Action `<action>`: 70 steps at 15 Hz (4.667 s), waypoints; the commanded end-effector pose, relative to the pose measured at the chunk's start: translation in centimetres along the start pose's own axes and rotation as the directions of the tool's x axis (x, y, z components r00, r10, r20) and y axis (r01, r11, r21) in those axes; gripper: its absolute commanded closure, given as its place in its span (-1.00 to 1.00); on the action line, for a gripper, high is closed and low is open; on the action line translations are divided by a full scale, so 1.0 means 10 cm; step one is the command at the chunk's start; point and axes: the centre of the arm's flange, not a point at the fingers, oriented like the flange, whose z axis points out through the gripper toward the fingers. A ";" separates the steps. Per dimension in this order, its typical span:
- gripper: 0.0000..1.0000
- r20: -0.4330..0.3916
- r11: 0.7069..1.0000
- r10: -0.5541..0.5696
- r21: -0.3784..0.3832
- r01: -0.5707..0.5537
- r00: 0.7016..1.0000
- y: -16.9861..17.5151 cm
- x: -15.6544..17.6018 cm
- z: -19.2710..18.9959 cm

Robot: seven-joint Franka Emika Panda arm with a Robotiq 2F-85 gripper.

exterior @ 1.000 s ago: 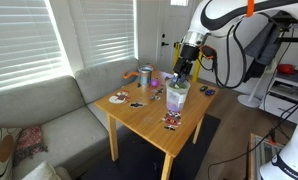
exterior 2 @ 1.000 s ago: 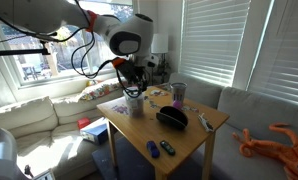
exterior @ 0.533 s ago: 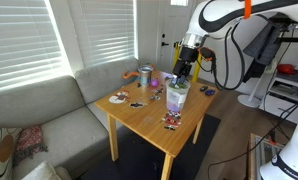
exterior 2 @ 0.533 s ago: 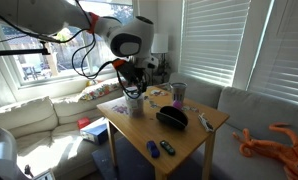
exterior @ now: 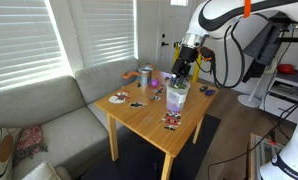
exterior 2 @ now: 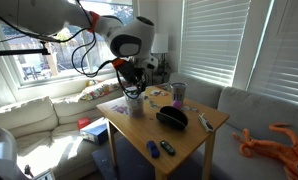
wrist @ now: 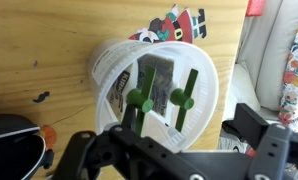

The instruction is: Remove the sachets from the plastic cup and put them on the table

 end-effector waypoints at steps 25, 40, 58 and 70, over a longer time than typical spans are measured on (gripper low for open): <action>-0.40 0.001 0.999 0.039 0.006 -0.039 0.999 0.07 0.12 0.10; -0.33 0.010 0.996 0.084 -0.032 -0.084 0.996 0.08 0.19 0.11; -0.18 0.053 0.985 0.094 -0.151 -0.085 0.994 -0.01 0.20 0.30; 0.06 0.065 0.962 0.106 -0.257 -0.086 0.992 -0.11 0.21 0.42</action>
